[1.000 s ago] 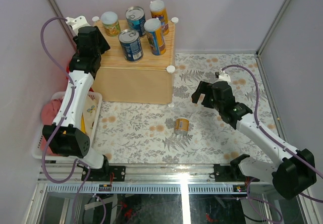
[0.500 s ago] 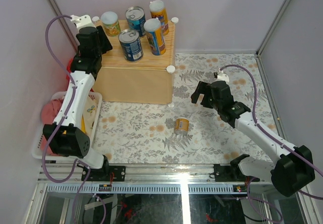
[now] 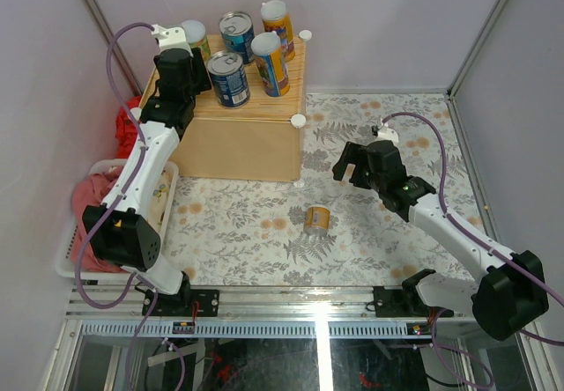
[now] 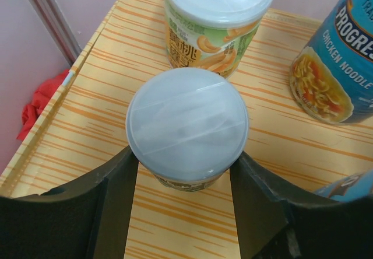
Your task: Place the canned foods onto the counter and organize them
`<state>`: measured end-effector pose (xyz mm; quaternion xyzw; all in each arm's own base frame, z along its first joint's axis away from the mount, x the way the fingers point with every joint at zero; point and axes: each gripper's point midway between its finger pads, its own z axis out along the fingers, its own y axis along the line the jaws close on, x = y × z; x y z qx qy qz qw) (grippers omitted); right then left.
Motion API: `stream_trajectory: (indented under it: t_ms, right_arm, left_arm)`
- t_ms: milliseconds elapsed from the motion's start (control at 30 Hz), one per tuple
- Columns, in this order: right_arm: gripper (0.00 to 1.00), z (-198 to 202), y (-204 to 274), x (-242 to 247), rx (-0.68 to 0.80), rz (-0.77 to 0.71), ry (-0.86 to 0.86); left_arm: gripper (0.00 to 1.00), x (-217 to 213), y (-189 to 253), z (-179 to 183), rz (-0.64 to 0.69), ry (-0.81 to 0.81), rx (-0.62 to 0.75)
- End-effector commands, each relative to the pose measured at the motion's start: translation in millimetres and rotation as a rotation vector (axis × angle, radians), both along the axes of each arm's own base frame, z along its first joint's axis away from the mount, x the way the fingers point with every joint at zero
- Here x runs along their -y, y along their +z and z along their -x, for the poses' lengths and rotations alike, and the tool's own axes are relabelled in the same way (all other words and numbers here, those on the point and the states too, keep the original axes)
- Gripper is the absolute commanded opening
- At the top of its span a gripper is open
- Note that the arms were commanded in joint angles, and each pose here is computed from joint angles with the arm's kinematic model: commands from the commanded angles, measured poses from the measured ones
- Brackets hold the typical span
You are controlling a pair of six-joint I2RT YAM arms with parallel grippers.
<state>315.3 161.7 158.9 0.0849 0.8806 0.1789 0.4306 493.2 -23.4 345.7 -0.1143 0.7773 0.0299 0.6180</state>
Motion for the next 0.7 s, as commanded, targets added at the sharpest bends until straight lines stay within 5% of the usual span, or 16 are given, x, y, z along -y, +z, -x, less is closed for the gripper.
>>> stream_trajectory:
  t_ms: [0, 367, 667]
  right_arm:
    - [1.0, -9.9, 26.7, -5.5, 0.082, -0.035, 0.016]
    - [1.0, -10.7, 26.3, -8.0, 0.078, -0.044, 0.022]
    - [1.0, -9.4, 28.0, -9.1, 0.075, -0.05, 0.028]
  left_arm:
    - [0.33, -13.9, 37.8, -6.8, -0.003, 0.071, 0.147]
    - [0.54, -20.5, 40.3, -7.6, -0.014, 0.109, 0.142]
    - [0.84, -23.6, 42.7, -4.2, 0.006, 0.135, 0.154]
